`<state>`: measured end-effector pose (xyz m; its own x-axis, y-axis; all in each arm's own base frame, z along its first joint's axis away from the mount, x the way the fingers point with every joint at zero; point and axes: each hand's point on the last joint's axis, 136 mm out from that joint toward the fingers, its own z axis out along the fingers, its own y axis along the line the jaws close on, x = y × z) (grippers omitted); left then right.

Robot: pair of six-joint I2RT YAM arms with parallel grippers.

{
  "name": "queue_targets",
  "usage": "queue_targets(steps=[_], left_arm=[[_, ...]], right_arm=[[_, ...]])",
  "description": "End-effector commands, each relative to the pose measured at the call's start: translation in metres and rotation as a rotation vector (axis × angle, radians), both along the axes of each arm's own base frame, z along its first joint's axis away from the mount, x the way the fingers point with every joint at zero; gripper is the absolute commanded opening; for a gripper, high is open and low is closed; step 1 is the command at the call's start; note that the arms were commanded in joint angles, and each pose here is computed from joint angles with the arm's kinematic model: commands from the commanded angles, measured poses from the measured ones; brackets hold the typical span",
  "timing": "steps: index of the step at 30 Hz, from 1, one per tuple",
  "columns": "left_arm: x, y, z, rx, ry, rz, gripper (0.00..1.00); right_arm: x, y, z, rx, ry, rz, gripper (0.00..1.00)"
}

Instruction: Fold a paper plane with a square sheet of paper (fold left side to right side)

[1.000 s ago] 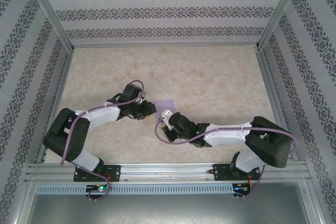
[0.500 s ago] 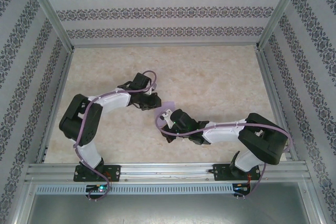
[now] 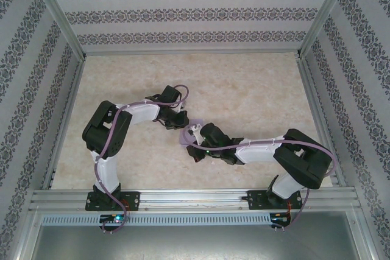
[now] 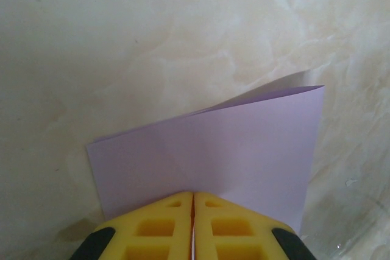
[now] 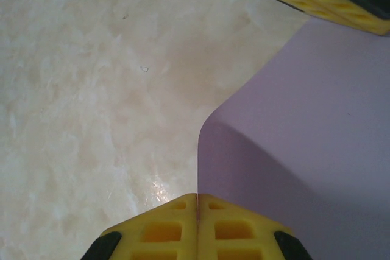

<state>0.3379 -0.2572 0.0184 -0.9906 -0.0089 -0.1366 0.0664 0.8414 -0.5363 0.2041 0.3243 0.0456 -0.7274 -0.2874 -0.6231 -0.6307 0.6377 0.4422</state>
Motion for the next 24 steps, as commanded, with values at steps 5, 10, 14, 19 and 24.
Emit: queue_targets(steps=[5, 10, 14, 19, 24], left_arm=[[-0.021, 0.022, -0.032, 0.139, 0.069, -0.002, 0.07], [-0.024, 0.028, -0.034, 0.165, 0.072, 0.008, 0.06], [-0.025, 0.029, -0.035, 0.171, 0.071, 0.01, 0.06], [-0.025, 0.029, -0.034, 0.168, 0.072, 0.011, 0.06], [-0.025, 0.028, -0.034, 0.168, 0.07, 0.011, 0.06]], right_arm=[[0.008, -0.011, -0.005, 0.039, 0.086, -0.075, 0.0], [0.017, -0.02, -0.008, 0.041, 0.137, -0.13, 0.0], [0.021, -0.024, -0.01, 0.028, 0.146, -0.15, 0.0], [0.024, -0.026, -0.016, -0.001, 0.156, -0.154, 0.0], [0.026, -0.029, -0.021, -0.013, 0.165, -0.166, 0.0]])
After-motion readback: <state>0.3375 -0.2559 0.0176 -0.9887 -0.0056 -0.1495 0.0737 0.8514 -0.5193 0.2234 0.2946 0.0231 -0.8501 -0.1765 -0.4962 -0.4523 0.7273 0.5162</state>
